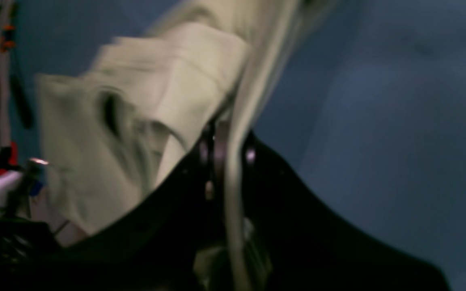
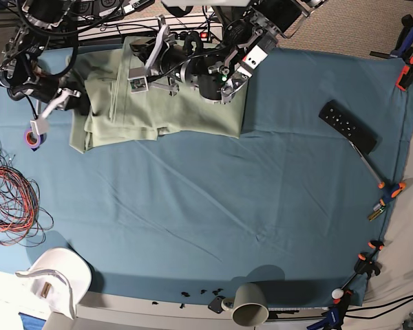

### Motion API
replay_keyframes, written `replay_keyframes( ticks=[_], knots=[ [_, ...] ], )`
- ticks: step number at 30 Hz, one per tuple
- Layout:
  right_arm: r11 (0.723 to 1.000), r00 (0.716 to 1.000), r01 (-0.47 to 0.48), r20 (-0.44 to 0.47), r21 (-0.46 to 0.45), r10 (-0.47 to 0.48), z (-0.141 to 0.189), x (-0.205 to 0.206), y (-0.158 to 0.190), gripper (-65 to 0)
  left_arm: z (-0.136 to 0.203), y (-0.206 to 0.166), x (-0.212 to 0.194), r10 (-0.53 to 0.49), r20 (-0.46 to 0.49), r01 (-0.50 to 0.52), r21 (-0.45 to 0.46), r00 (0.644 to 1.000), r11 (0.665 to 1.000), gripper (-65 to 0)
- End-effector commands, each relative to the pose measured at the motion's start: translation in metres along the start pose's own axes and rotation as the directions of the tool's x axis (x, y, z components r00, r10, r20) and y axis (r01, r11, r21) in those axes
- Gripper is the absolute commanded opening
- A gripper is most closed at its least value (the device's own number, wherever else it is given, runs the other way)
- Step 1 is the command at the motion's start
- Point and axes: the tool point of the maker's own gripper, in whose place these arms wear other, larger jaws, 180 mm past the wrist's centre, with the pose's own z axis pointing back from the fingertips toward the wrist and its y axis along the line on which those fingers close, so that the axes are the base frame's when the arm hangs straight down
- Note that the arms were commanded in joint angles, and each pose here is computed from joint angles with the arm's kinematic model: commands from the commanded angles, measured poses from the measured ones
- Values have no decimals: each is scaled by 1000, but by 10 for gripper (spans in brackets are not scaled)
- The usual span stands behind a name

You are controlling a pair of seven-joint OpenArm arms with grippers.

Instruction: Fold the T-shirt properly

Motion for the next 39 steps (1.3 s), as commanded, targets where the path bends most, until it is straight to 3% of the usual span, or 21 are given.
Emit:
replay_keyframes(
  ticks=[1, 6, 10, 14, 18, 22, 26, 33, 39],
  knots=[
    [998, 997, -58, 62, 30, 56, 3, 18, 16, -650, 2, -3, 18, -31, 51, 31, -6, 998, 999, -650],
    [982, 977, -174, 135, 71, 163, 1, 13, 78, -650, 2, 0, 15, -39, 34, 39, 12, 999, 999, -650],
    [969, 964, -243, 118, 41, 237, -3, -7, 115, -650, 2, 1, 15, -40, 30, 40, 14, 999, 999, -650],
    [953, 954, -287, 114, 93, 276, -21, -23, 155, -650, 2, 2, 13, -35, 17, 35, 16, 999, 999, -650],
    [952, 950, -300, 106, 57, 293, -38, -24, 162, -650, 19, 15, -10, 9, -40, -8, 36, 999, 999, -650],
    [933, 936, -348, 86, 89, 341, -51, -30, 179, -650, 47, 30, -23, 67, -23, -65, 64, 998, 996, -650],
    [927, 931, -363, 69, 98, 358, -60, -34, 187, -650, 86, 51, -37, 88, 1, -87, 147, 996, 985, -650],
    [920, 932, -361, 74, 150, 354, -75, -41, 216, -650, 157, 88, -62, 117, 12, -114, 339, 993, 934, -650],
    [912, 927, -374, 70, 168, 367, -92, -49, 246, -650, 195, 107, -77, 148, 28, -146, 428, 989, 892, -650]
  ],
)
